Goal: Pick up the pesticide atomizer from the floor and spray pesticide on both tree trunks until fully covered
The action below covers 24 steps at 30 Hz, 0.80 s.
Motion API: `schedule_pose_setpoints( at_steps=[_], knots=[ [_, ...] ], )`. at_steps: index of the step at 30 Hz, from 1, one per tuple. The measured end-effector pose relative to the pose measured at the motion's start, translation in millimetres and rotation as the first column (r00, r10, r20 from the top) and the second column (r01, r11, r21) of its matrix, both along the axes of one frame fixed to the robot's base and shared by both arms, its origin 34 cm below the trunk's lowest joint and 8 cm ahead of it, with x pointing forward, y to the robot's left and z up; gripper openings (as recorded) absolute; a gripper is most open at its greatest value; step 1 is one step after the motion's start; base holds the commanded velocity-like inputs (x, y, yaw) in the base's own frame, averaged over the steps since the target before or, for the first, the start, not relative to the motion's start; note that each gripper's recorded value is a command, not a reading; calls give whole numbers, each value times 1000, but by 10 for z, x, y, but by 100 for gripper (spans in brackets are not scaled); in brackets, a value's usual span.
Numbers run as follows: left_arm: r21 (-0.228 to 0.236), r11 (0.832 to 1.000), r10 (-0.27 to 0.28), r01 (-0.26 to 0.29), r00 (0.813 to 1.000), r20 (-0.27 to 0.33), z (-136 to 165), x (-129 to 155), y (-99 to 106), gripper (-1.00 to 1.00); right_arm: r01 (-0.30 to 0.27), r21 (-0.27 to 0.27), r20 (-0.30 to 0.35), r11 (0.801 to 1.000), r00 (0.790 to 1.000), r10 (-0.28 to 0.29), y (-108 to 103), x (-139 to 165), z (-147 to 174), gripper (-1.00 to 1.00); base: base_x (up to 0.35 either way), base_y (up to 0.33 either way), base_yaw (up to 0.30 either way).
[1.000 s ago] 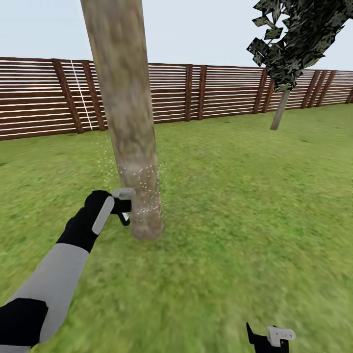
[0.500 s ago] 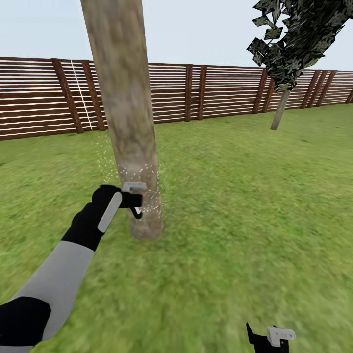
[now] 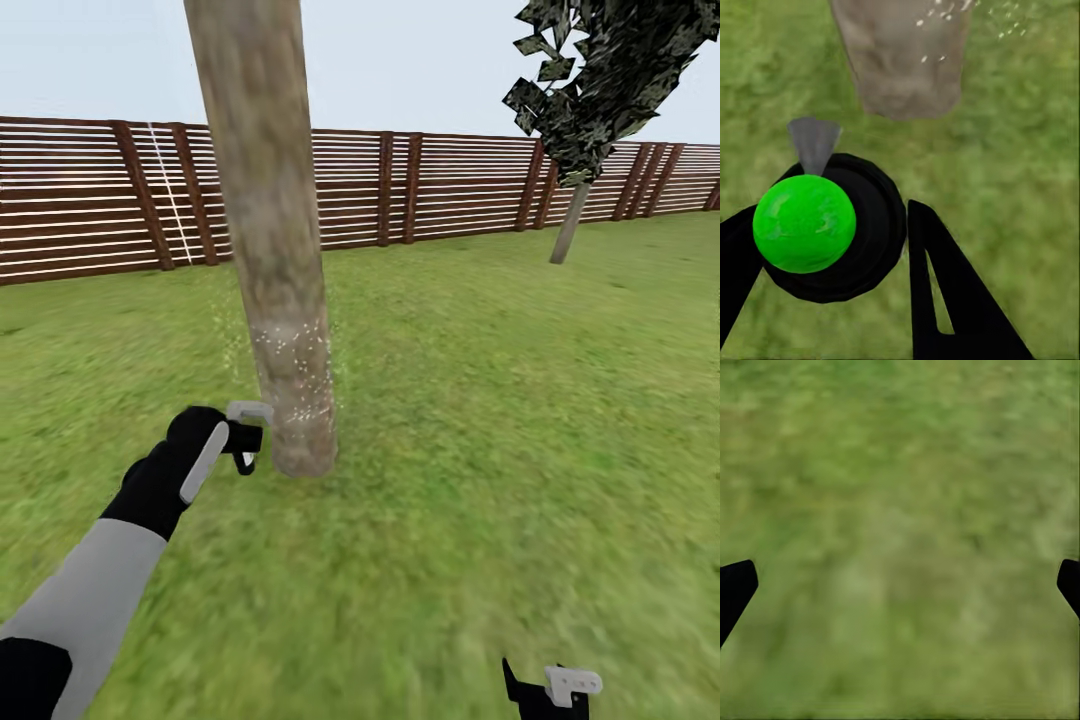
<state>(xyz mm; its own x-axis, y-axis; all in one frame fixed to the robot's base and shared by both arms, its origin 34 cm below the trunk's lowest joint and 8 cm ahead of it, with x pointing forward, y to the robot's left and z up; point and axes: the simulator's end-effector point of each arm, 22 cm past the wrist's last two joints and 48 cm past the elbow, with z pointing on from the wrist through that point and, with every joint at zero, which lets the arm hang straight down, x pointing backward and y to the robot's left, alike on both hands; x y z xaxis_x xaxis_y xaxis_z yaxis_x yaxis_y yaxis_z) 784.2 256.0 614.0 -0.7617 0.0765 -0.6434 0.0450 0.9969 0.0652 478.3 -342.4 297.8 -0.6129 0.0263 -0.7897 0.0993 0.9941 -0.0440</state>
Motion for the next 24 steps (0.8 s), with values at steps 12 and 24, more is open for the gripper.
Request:
schedule_pose_setpoints(
  at_steps=[12,24],
  knots=[
    [19,1000,22,-19,989,-146,-1133,-813,166,-100,1,0,1,1000,1000,-1,-3,2,2,100,-324,21,0],
    [-255,750,-660,611,718,-222,-2206,-1975,129,-100,-520,151,180,841,851,494,1363,1748,1366,100,-244,0,0]
  ],
)
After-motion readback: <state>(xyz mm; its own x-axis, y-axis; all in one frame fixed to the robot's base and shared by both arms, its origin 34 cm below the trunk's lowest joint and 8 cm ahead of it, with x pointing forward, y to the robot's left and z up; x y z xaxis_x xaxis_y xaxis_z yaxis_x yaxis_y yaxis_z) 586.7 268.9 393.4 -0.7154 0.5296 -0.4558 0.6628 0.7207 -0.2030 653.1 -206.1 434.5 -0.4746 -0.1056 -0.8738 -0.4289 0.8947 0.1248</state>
